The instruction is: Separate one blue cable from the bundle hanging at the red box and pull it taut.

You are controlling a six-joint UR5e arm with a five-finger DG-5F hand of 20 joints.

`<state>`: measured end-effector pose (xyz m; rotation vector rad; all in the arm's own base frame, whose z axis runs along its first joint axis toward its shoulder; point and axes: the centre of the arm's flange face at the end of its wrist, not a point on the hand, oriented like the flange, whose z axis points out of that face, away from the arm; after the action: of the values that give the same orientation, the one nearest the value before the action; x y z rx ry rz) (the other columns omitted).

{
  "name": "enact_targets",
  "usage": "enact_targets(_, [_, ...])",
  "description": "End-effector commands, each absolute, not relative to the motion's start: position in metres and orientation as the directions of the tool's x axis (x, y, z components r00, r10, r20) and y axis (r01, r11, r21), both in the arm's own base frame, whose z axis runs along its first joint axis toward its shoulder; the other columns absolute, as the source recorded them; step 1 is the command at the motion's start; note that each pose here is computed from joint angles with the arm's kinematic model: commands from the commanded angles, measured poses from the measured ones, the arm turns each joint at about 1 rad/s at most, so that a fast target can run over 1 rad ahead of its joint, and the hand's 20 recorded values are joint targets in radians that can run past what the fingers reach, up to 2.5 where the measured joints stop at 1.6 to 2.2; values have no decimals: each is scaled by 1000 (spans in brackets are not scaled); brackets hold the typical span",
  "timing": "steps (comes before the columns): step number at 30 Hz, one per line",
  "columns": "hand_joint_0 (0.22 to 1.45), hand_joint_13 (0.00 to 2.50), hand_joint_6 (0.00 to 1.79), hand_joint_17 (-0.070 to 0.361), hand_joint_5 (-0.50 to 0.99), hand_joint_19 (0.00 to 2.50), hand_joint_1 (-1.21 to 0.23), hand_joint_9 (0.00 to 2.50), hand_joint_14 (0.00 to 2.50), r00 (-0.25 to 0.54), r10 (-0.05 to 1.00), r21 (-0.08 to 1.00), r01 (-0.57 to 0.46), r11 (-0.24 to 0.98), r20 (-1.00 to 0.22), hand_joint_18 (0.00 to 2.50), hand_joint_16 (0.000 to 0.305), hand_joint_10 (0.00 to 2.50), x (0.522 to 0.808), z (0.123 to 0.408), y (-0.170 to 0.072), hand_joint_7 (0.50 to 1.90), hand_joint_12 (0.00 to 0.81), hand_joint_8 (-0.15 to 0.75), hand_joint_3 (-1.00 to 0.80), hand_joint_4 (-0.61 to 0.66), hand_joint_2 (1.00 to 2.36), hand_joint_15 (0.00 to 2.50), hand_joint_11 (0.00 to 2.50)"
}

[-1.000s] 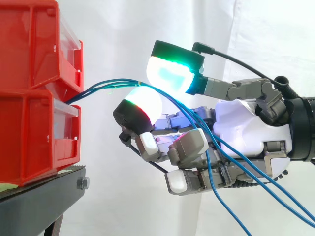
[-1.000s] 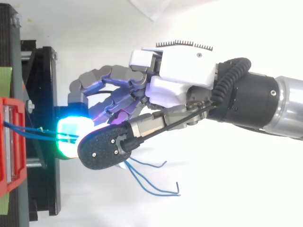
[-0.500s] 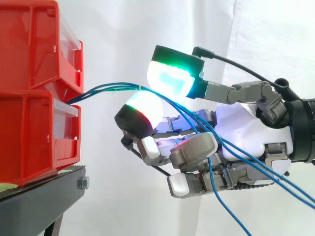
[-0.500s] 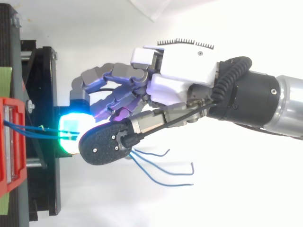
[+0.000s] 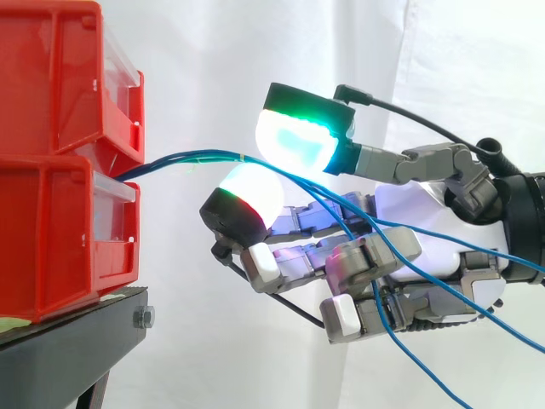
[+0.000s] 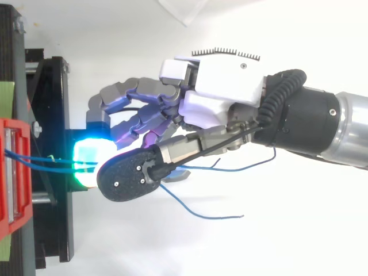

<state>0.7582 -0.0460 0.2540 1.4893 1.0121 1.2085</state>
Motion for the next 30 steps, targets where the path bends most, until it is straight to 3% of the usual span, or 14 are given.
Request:
enact_targets(1, [703,1068,807,91,-234,829,-669,676,732,178,966,978,63,-199,185,998,40,17,754,258,-47,1107,305,313,-439,196,1005,1640,1045])
enact_targets(17, [686,1093,809,91,-222,843,-770,758,696,228,973,990,124,-69,39,1014,40,16,732,301,-60,1122,314,317,-347,182,1014,1655,1104])
enact_targets(30, [718,1118,821,91,-221,845,-801,787,641,244,967,991,82,-102,79,1033,41,17,736,302,-53,1119,313,311,-412,108,1008,1682,1141])
